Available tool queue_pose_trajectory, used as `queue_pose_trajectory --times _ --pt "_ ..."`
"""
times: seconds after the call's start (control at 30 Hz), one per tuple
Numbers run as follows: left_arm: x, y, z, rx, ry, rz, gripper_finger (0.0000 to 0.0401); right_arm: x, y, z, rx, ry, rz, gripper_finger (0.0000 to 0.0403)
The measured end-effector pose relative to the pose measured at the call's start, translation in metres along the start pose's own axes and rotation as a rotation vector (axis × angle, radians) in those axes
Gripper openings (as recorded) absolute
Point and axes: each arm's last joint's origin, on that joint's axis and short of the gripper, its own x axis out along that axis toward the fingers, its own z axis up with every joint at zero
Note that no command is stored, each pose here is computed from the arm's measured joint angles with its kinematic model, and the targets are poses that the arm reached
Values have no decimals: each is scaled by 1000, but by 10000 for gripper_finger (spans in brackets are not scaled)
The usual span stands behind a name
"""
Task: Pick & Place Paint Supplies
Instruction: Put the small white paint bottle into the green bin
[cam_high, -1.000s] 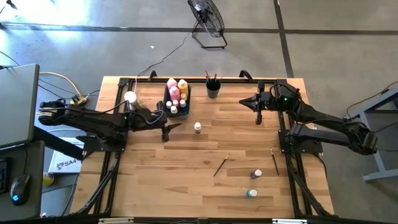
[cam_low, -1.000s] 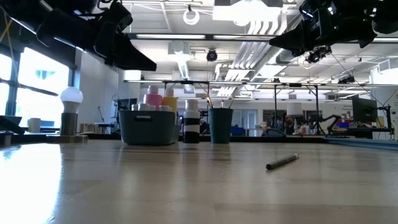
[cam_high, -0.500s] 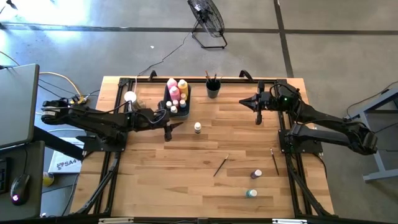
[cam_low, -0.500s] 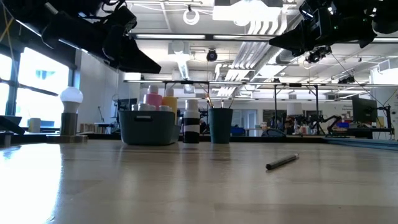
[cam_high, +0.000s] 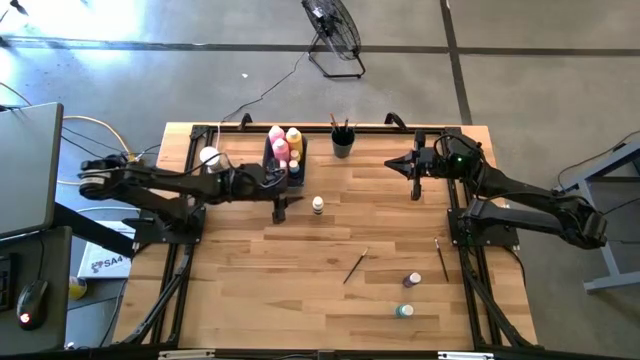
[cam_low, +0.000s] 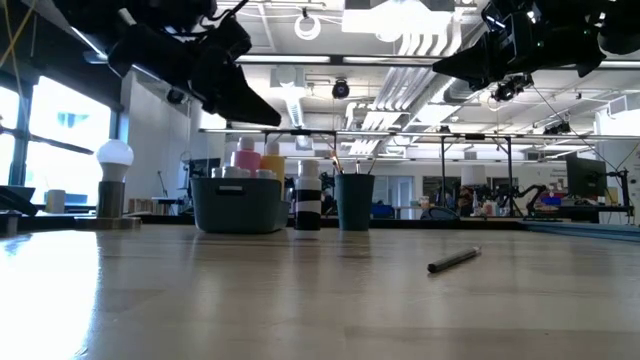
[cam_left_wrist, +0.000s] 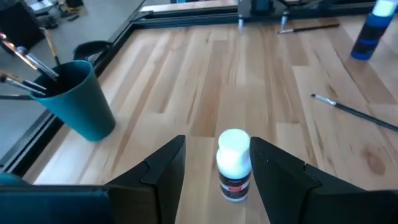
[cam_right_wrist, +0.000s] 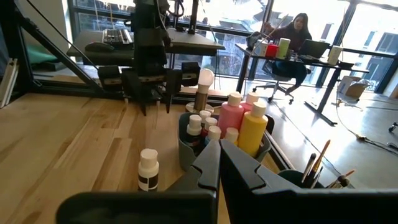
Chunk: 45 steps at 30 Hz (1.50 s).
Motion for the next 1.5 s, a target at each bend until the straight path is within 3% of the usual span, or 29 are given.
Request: queue_pose_trajectory --times 0.4,0.6,0.77,1.1,1.5 --pt "14 -2 -11 -41 58 13 184 0 0 0 0 0 0 2" --pt "19 3 -15 -85 70 34 247 0 0 0 0 0 0 2" --pt "27 -1 -18 -52 49 -67 285 0 0 0 0 0 0 2" --pt "45 -4 -31 -53 54 -62 289 0 0 0 0 0 0 2" --pt "76 -5 -30 -59 107 -67 289 0 0 0 1 4 -15 2"
